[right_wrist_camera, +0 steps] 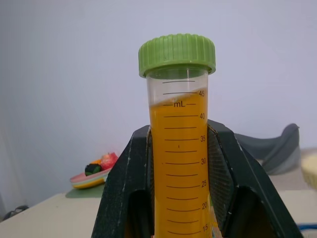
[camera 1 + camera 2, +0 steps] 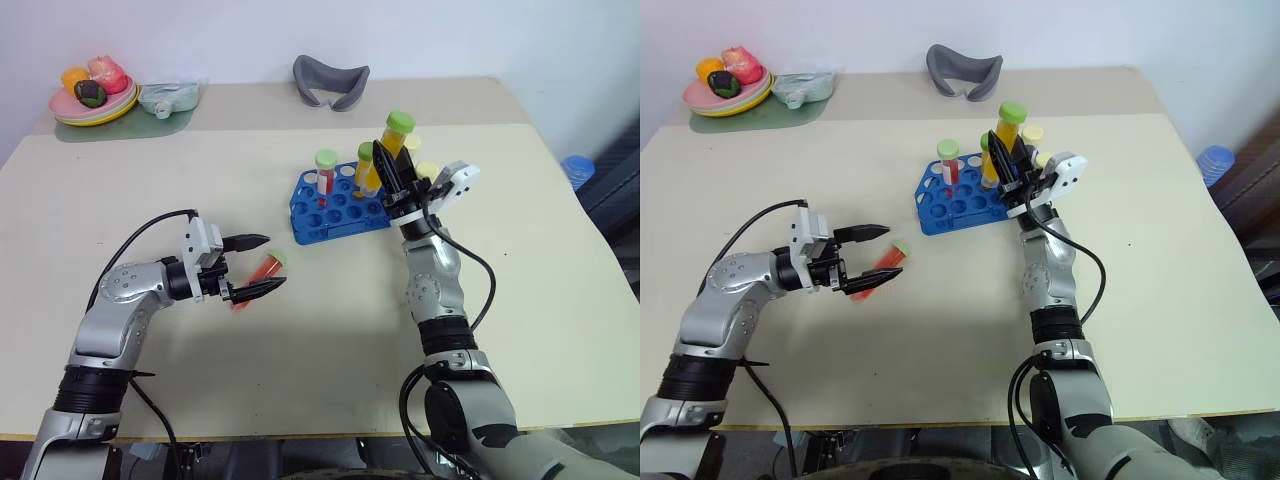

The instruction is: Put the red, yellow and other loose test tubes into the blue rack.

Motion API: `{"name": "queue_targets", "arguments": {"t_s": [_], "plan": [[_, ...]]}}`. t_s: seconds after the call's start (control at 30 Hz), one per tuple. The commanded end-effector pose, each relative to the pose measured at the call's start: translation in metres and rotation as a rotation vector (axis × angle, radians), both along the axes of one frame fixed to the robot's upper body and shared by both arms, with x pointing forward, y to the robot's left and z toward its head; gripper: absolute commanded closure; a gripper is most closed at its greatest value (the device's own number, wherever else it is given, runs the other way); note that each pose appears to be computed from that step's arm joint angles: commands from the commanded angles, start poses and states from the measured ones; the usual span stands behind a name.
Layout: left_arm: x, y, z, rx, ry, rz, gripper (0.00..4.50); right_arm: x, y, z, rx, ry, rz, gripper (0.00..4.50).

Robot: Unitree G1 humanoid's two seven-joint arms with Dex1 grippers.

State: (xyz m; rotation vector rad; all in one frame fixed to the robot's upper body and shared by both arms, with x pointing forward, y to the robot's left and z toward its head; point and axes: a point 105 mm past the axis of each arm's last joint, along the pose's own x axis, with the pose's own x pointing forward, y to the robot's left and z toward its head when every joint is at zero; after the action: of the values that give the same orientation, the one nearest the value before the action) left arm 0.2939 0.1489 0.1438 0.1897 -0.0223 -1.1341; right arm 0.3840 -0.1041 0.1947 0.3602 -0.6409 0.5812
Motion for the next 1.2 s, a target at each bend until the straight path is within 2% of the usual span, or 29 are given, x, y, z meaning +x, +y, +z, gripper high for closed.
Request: {"name": "queue_targets", "arguments": {"t_s": [0.03, 0.57, 0.83, 1.2], "plan": [[-0.004, 0.002, 0.014, -0.026, -0.047, 0.011, 0.12, -0.004, -0.003, 0.008, 0.003, -0.077, -0.004, 3.67], [-0.006, -0.004, 0.020, -0.042, -0.058, -0.002, 0.12, 0.006, -0.002, -0.022, -0.045, -0.014, -0.042, 3.67], [-0.008, -0.004, 0.021, -0.042, -0.062, 0.003, 0.12, 0.016, -0.012, -0.024, -0.078, 0.010, -0.131, 3.67], [-0.010, -0.005, 0.020, -0.046, -0.060, 0.006, 0.12, 0.015, -0.019, -0.035, -0.077, 0.039, -0.177, 3.67]]}}
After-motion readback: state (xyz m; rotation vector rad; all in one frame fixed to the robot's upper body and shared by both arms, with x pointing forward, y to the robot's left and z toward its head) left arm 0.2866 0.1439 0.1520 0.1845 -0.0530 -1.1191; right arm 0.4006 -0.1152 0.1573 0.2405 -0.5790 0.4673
